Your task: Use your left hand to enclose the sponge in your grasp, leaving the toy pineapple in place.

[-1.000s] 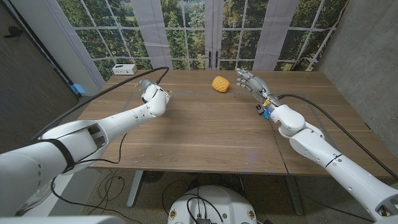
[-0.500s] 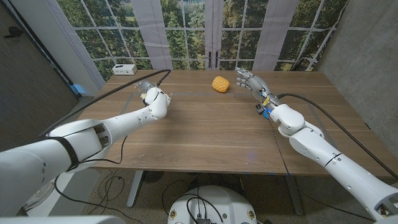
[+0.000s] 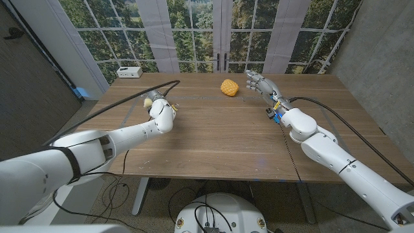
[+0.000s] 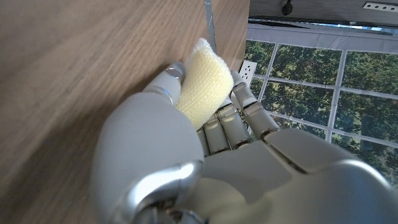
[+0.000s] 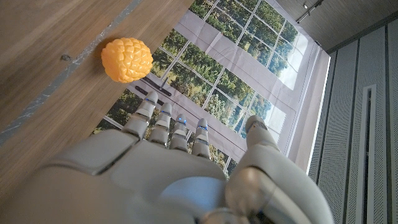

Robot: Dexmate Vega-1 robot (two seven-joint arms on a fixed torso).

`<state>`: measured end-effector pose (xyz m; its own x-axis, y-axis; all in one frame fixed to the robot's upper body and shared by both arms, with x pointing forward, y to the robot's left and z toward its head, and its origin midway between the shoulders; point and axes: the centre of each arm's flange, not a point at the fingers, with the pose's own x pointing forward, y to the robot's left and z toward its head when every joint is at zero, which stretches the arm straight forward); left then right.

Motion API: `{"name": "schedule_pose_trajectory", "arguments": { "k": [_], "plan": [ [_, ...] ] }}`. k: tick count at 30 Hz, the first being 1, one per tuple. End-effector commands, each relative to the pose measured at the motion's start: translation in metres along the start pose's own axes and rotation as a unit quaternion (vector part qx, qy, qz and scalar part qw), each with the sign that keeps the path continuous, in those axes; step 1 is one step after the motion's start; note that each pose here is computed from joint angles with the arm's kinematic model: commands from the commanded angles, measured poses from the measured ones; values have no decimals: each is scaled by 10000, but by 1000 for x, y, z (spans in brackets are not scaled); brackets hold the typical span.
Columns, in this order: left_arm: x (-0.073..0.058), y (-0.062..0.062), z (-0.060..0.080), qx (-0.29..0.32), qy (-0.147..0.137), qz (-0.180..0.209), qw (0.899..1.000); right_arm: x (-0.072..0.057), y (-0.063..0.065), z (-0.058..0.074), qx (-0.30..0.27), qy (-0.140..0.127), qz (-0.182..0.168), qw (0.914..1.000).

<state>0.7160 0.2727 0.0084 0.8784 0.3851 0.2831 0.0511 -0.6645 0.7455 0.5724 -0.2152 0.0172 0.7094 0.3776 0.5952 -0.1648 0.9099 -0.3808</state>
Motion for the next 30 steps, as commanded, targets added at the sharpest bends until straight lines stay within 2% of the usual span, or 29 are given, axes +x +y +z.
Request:
{"name": "schedule_pose_trajectory", "arguments": {
  "k": [1, 5, 8, 10, 13, 21, 30],
  "plan": [
    [-9, 4, -9, -46, 202, 515, 9985, -1, 1, 3, -37, -19, -19, 10000],
    [-14, 9, -17, -152, 360, 866, 9955, -2, 1, 4, -39, -28, -20, 10000],
    [-16, 12, -21, -233, 419, 888, 9949, -2, 1, 5, -36, -31, -31, 10000],
    [-19, 14, -27, -391, 536, 1083, 9919, -3, 1, 6, -47, -39, -31, 10000],
    [-23, 16, -34, -672, 531, 1187, 9892, -3, 1, 6, -40, -44, -27, 10000],
    [-33, 20, -44, -961, 606, 1389, 9838, -6, 2, 6, -44, -46, -24, 10000],
    [-48, 27, -59, -1635, 576, 1551, 9726, -8, 2, 7, -65, -35, -18, 10000]
  ]
}}
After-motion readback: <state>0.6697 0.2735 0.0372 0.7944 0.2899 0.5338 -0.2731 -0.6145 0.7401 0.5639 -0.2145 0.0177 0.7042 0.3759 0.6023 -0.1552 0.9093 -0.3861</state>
